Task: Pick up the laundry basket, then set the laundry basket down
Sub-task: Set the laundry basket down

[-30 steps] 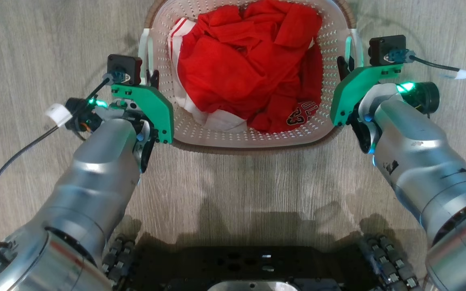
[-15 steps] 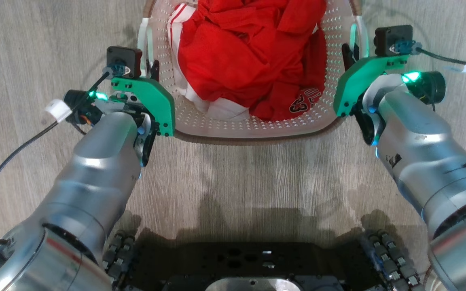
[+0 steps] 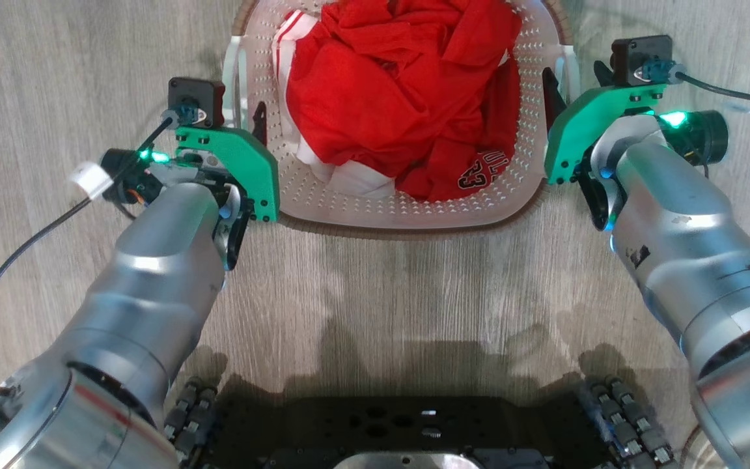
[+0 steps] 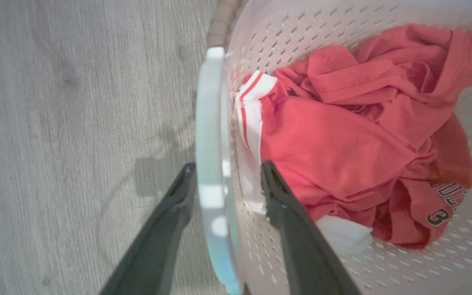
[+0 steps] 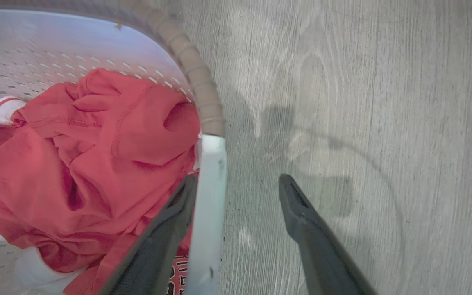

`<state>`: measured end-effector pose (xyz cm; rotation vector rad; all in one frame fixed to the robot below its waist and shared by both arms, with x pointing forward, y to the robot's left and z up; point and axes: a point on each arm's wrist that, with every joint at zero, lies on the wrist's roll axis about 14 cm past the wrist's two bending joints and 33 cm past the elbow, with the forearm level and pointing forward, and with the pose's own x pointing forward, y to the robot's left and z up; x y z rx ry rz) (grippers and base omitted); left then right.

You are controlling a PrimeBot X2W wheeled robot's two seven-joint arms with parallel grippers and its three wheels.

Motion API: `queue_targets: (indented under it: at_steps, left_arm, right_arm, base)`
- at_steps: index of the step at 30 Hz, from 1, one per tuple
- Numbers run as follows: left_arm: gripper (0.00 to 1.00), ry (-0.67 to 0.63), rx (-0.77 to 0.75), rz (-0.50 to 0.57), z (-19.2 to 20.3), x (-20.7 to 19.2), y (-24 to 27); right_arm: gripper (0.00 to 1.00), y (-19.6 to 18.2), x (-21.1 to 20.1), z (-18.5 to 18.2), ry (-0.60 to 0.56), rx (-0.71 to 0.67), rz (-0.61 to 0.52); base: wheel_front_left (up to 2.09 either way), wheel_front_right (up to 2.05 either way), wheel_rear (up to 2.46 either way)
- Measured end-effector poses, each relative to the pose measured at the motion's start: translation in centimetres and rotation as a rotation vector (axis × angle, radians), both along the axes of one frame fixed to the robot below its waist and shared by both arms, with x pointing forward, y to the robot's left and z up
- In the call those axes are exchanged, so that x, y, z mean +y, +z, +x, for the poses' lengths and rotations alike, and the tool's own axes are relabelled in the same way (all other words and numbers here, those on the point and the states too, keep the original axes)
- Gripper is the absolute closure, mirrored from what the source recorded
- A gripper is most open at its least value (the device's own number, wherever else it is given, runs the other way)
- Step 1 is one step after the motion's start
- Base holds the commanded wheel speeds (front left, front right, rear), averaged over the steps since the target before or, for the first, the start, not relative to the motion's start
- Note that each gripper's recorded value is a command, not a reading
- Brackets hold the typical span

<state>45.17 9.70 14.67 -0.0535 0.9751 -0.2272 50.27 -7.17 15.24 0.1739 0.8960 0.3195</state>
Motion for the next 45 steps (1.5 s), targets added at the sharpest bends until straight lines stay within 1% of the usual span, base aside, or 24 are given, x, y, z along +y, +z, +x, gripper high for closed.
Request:
queue_targets:
  at_steps: [1,2,3,13,17,20,23,28,34,38,41,45]
  left_arm:
    - [0.08,-0.001,-0.002,0.000,0.1,0.0,0.1]
    - [0.03,-0.001,-0.005,0.000,0.1,0.0,0.2]
    - [0.00,0.004,-0.006,-0.001,0.1,0.0,0.3]
    - [0.00,0.032,-0.024,-0.002,0.0,0.3,2.0]
    - [0.00,0.045,-0.073,-0.023,1.3,-0.3,3.5]
    - [0.00,0.039,-0.160,-0.051,3.4,-0.9,5.9]
    - [0.00,0.045,-0.245,-0.058,4.9,-0.7,8.3]
    - [0.00,0.068,-0.341,-0.073,4.8,-0.4,11.6]
    - [0.00,0.076,-0.481,-0.083,4.6,0.0,16.3]
    - [0.00,0.093,-0.571,-0.084,3.9,0.6,19.6]
    - [0.00,0.097,-0.634,-0.085,3.0,0.9,21.8]
    - [0.00,0.113,-0.712,-0.075,1.5,1.6,24.5]
  right_arm:
    - [0.00,0.1,0.0,0.1,0.002,-0.004,-0.003]
    - [0.00,0.3,-0.1,0.2,0.003,-0.009,-0.004]
    - [0.00,0.4,-0.1,0.3,0.001,-0.013,-0.005]
    - [0.00,2.9,-0.4,1.7,-0.012,-0.070,-0.008]
    - [0.00,4.2,-0.4,2.2,-0.016,-0.098,-0.006]
    - [0.00,6.1,-0.3,3.2,-0.029,-0.145,0.010]
    - [0.00,8.4,-0.5,4.2,-0.054,-0.201,0.028]
    - [0.00,12.5,-0.5,4.9,-0.055,-0.317,0.045]
    - [0.00,17.2,-0.8,4.0,-0.057,-0.441,0.055]
    - [0.00,20.9,-0.8,3.3,-0.057,-0.544,0.068]
    - [0.00,23.1,-0.7,2.2,-0.059,-0.600,0.082]
    - [0.00,25.1,-1.0,0.2,-0.068,-0.645,0.091]
  base:
    - [0.00,0.00,0.00]
    - [0.00,0.00,0.00]
    - [0.00,0.00,0.00]
    - [0.00,0.00,0.00]
    - [0.00,0.00,0.00]
    - [0.00,0.00,0.00]
    - [0.00,0.00,0.00]
    - [0.00,0.00,0.00]
    - [0.00,0.00,0.00]
    - [0.00,0.00,0.00]
    - [0.00,0.00,0.00]
    - [0.00,0.00,0.00]
